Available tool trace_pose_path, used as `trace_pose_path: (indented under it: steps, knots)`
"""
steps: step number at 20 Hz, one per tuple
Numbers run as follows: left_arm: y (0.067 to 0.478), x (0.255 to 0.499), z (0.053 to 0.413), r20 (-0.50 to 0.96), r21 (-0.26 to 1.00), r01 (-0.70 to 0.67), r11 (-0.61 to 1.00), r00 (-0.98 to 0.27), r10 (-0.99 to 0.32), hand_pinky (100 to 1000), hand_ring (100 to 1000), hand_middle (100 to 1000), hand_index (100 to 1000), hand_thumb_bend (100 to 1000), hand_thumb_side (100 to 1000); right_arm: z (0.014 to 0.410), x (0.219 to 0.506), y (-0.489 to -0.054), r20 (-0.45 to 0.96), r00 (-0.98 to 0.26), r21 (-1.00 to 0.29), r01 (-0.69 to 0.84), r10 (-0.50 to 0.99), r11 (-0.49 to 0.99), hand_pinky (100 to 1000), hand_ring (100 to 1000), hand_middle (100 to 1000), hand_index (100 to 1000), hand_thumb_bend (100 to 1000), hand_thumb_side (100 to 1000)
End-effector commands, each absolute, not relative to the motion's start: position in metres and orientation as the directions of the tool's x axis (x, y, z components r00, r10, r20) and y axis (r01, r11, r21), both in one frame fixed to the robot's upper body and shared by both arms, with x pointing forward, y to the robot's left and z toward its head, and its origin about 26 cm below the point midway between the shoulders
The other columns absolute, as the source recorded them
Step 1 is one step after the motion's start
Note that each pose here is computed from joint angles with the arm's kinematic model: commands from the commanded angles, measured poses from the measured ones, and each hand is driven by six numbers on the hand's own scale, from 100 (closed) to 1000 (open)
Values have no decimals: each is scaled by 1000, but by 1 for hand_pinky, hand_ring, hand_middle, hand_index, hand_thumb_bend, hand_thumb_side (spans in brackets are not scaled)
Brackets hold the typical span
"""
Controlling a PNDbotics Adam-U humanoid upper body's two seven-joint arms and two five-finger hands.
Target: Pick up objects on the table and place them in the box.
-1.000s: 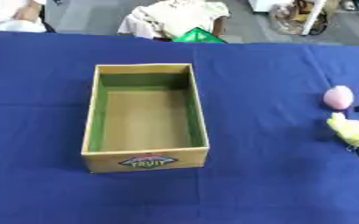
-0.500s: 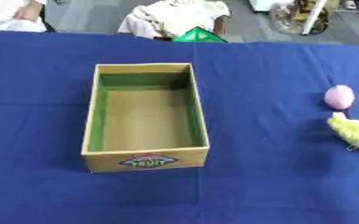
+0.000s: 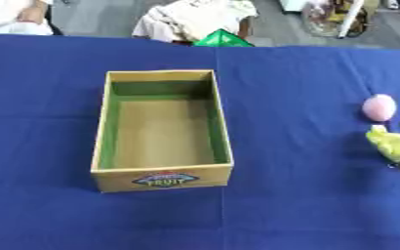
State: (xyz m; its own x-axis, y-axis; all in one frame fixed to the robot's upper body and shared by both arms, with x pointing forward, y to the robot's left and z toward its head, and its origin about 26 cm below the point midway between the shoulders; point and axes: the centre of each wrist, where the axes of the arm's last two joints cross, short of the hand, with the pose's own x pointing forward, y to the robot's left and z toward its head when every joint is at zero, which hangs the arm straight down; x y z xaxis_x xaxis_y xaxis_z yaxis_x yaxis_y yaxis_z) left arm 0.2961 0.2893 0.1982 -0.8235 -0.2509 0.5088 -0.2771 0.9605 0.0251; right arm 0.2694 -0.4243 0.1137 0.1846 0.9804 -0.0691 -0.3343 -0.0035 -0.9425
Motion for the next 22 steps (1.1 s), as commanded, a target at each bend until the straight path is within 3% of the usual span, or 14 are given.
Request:
trace_pose_path:
  steps: [1, 22]
  knots:
    - [287, 295, 206, 487, 25, -263, 964, -839, -242, 764, 865, 729, 770, 283, 733, 118, 274, -437, -84, 211, -942, -335, 974, -9, 863, 915, 899, 941, 289, 150]
    - [285, 296, 206, 493, 23, -250, 968, -839, -229, 765, 868, 729, 768, 275, 742, 106, 289, -438, -70, 191, -933, -361, 979, 4, 848, 889, 841, 909, 262, 153]
